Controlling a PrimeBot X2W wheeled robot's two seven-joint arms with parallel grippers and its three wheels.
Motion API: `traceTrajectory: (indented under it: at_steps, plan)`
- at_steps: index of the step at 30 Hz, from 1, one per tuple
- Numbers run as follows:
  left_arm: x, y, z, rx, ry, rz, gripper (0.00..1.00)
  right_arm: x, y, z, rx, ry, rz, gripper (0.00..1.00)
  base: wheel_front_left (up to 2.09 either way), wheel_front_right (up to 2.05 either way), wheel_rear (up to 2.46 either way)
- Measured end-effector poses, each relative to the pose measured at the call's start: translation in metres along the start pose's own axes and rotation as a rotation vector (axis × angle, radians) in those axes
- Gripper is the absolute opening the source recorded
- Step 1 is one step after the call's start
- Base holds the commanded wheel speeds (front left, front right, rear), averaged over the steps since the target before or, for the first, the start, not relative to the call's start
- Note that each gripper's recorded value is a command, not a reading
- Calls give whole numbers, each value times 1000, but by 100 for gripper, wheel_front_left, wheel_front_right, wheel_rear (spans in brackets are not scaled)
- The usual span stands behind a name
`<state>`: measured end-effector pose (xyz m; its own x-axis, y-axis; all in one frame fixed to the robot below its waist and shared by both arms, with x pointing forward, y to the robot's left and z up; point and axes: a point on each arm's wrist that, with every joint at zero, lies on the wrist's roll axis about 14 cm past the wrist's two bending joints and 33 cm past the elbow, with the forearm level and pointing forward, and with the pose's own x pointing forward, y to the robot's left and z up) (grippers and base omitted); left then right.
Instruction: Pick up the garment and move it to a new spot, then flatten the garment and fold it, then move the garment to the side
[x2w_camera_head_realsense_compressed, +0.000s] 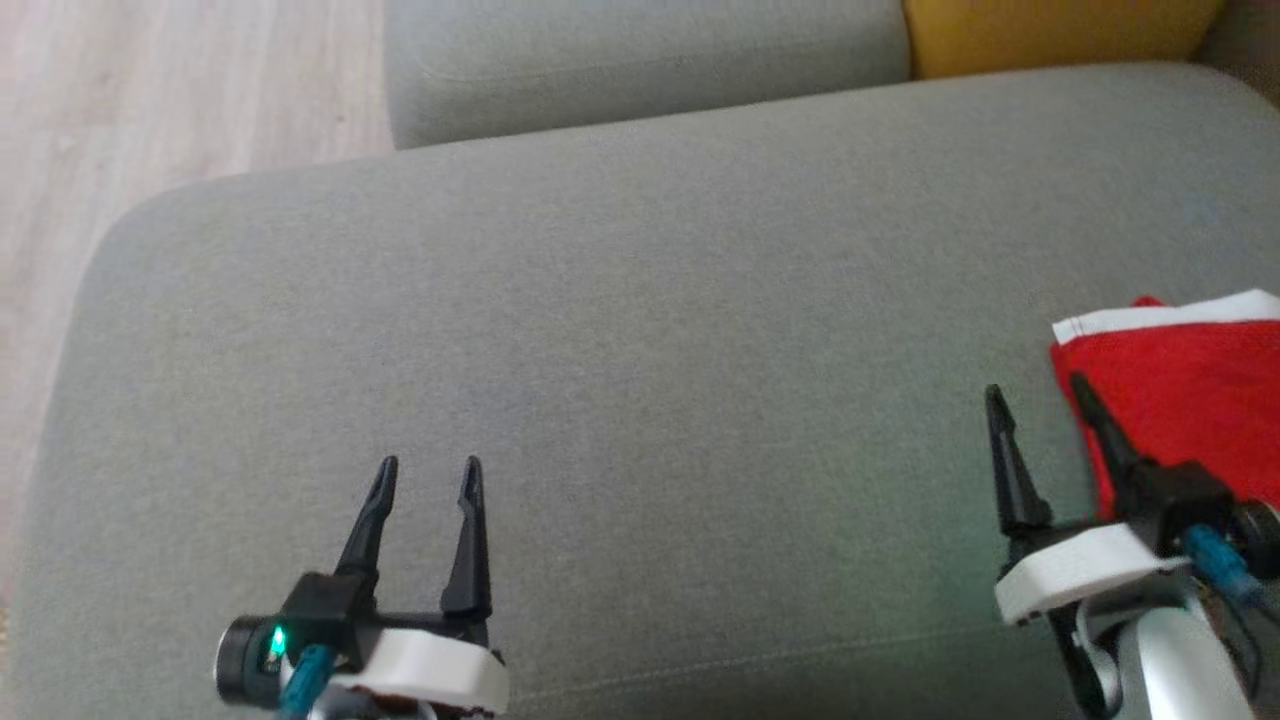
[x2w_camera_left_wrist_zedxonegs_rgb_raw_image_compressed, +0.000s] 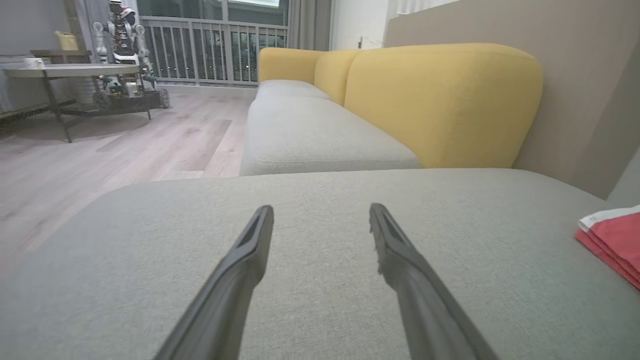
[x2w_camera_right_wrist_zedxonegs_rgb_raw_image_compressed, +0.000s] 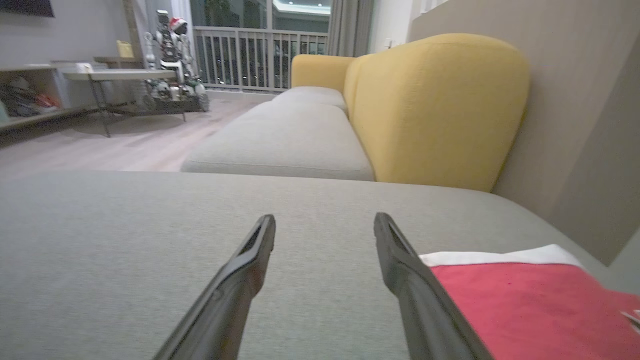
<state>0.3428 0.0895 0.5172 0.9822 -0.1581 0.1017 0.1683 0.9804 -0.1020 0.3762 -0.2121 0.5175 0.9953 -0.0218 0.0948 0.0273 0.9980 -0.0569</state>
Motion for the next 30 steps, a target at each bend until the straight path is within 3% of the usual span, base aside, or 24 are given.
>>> traceTrajectory:
  at_steps: [5, 12, 23, 24, 30]
  plan:
    - [-12, 11, 13, -25, -37, 44, 100, -7, 27, 37, 94, -125, 72, 100, 0, 0, 0]
    - [-37, 19, 12, 20, -38, 69, 100, -50, 39, 4, 136, -18, 103, 100, 0, 0, 0]
    - [-55, 28, 7, 51, -25, 101, 100, -60, 38, 9, 152, -33, 102, 100, 0, 0, 0]
    - [-55, 28, 8, 55, -26, 101, 0, -61, 38, 8, 153, -32, 102, 0, 0, 0, 0]
    - [-74, 30, -32, 43, 107, 114, 0, -74, 38, -28, 167, 88, 91, 0, 0, 0, 0]
